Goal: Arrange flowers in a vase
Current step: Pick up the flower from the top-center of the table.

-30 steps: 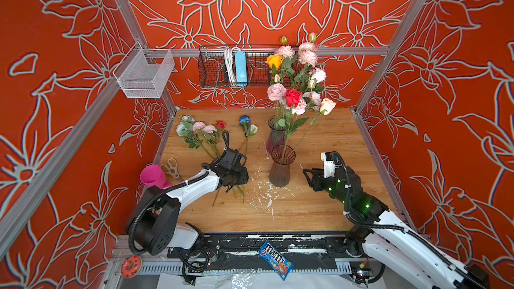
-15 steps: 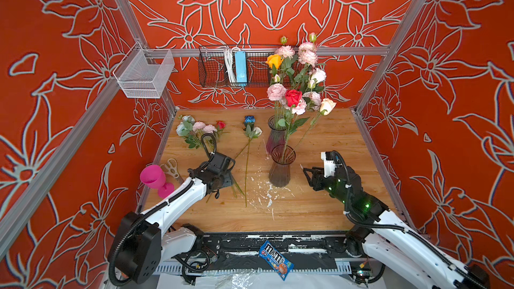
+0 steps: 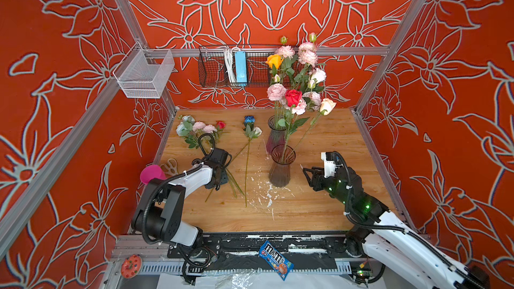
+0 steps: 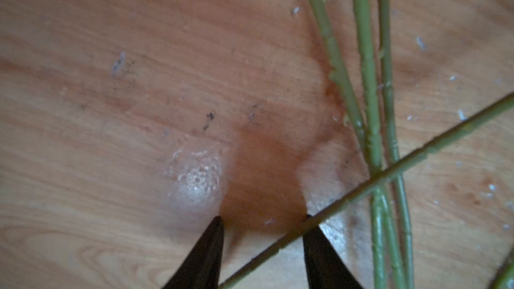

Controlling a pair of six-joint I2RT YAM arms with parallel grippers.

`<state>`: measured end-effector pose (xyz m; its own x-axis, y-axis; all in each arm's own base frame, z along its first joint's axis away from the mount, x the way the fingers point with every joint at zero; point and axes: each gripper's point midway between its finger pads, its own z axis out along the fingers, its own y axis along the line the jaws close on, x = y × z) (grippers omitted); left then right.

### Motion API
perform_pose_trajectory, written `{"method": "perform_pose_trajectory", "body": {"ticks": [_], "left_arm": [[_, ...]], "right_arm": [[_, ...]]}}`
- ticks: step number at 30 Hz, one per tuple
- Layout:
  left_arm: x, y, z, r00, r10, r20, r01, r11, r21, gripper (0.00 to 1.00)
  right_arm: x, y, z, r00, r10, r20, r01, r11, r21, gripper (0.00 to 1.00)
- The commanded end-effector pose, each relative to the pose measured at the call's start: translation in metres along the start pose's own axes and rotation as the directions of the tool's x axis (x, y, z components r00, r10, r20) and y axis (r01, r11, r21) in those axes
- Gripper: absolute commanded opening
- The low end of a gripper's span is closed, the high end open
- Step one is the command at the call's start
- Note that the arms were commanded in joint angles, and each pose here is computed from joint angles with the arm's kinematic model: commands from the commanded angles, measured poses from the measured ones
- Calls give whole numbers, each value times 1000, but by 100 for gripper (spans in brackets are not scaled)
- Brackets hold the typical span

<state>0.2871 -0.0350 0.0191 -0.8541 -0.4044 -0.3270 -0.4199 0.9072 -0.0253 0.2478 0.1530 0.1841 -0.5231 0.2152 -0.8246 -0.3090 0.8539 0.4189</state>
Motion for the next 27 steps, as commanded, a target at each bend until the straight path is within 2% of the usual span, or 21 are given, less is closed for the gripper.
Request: {"method": "perform_pose_trajectory", "body": {"ticks": [1,5,14,22,27], "left_arm": [[-10,-8,1,1000,3,10,-4,1000,19,36],[-12,-19,-4,999,37,-20,-36,998,59,21],[-5,-34,-34,989,150,-17,-148,985,87,3],[-8,-62,-86,973,219,77,-229,958,171,1],[-9,-65,-118,970,207,131,-230,951,205,0]], "right_arm": [[2,0,-1,1000,11,7,-11,1000,-7,51],[1,0,-1,1000,13,8,-13,1000,-2,51],[0,-2,-1,1000,22,20,-22,1000,6,51],[0,-3,-2,999,31,24,-31,1000,6,51],[-3,-3,-5,999,24,35,-24,1000,9,51]]}}
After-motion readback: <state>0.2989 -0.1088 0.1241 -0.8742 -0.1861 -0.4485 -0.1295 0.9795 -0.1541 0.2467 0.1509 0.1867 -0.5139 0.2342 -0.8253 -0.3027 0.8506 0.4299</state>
